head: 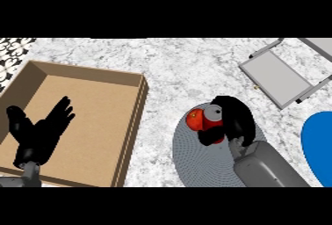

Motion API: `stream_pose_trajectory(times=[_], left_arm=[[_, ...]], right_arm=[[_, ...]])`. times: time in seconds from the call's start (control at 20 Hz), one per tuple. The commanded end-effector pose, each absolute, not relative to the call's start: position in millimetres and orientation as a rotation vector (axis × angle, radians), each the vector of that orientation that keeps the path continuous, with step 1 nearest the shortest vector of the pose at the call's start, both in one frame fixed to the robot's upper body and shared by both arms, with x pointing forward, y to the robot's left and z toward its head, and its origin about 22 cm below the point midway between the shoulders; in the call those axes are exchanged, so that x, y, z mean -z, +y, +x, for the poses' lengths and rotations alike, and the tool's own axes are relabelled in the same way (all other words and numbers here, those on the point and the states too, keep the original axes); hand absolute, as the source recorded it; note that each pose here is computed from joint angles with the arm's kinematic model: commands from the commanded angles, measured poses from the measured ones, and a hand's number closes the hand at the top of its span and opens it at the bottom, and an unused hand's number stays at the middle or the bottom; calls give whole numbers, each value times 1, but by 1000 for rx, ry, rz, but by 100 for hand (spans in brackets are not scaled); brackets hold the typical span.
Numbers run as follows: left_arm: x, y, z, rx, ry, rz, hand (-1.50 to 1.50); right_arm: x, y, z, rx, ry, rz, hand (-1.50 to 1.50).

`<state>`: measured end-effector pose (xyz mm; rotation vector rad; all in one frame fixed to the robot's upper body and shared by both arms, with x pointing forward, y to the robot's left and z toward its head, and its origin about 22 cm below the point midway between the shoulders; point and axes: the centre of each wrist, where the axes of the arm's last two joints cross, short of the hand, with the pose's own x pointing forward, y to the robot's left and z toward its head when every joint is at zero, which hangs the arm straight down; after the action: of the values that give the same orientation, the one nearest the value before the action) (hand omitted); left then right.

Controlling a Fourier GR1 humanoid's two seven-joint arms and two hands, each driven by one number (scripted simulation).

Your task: Pick the can from the placemat and place it in the tiered shelf

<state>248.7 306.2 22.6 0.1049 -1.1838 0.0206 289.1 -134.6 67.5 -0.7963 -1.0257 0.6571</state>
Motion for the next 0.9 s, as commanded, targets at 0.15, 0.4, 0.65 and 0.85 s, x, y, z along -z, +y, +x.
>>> stream_pose_trajectory(times=[0.15,0.4,0.65,0.85], left_arm=[[-3,291,246,-31,-1136,68,0],[6,288,241,-15,-1109,63,0],[5,289,244,-8,-1108,85,0],[4,303,248,-20,-1109,96,0]], right_arm=[[-125,-137,365,-172,-964,-1000,150],[-198,-125,395,-64,-1048,-1208,150],[-246,-111,410,27,-1020,-1360,150],[-306,-99,410,77,-1048,-1411,150]])
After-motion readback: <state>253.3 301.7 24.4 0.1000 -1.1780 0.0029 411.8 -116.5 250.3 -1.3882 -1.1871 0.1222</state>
